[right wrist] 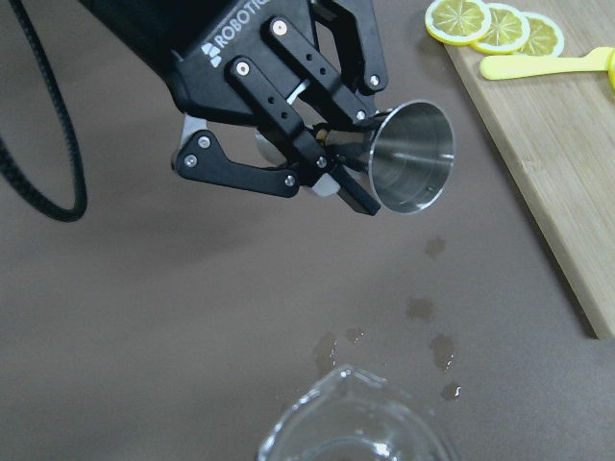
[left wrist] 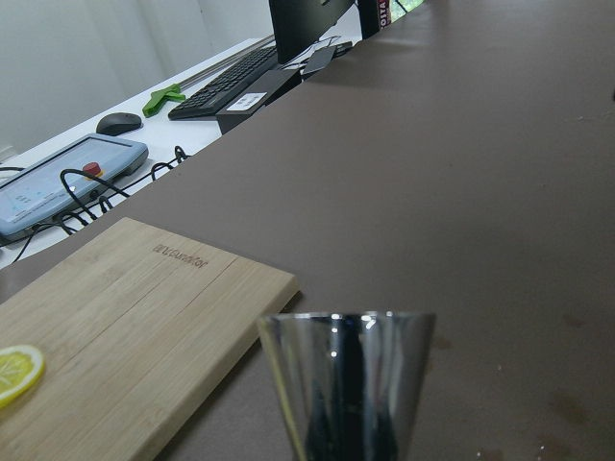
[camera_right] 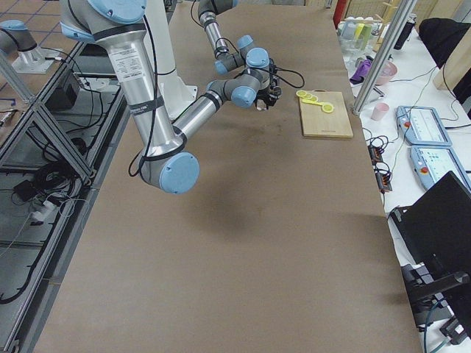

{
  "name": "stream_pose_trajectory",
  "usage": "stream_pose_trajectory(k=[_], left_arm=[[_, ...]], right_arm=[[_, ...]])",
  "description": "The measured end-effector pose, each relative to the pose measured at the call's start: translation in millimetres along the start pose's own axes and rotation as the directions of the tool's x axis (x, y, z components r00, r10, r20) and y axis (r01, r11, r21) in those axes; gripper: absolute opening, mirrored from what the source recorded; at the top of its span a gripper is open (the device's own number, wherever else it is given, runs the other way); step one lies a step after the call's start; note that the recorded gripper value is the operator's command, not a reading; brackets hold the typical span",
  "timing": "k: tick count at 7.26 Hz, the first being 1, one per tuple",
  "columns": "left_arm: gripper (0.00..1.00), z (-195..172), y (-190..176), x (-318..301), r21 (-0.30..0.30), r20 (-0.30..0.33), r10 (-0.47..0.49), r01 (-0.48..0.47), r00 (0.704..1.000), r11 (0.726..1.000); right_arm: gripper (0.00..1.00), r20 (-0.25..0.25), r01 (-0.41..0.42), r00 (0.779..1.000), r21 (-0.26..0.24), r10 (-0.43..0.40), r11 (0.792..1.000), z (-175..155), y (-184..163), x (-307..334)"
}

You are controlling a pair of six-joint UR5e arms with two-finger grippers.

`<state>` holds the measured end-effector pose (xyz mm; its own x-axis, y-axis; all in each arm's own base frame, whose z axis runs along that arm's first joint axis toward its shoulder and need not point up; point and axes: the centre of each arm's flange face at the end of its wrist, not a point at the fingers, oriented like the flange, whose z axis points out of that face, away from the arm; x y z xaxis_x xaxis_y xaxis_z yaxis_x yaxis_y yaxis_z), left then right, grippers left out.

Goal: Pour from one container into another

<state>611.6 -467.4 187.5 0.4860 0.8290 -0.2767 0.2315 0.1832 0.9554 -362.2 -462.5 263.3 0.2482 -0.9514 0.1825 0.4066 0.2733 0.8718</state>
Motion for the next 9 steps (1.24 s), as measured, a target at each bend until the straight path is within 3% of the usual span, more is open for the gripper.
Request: stream_pose_trajectory(k=[5, 7, 9], left_arm=[[0.0, 11.9, -10.0, 10.6, 0.109, -0.072, -0.015, 0.023, 0.997, 0.994], [0.0, 5.9, -9.1, 20.3, 0.13, -0.173, 0.01, 0.013, 0.985, 0.991], [0.0, -2.5, 6.0, 26.1, 0.152, -0.262, 0.106, -0.067, 0.959, 0.986]], right_arm=[[0.0, 0.016, 0.112, 0.994, -0.02, -0.111, 0.994, -3.4, 1.0, 8.1], [0.0, 0.003, 0.101, 0.995, -0.048, -0.101, 0.994, -9.4, -5.6, 19.7], [0.0, -0.008, 0.069, 0.998, -0.08, -0.07, 0.994, -8.7, -19.4, 36.1]])
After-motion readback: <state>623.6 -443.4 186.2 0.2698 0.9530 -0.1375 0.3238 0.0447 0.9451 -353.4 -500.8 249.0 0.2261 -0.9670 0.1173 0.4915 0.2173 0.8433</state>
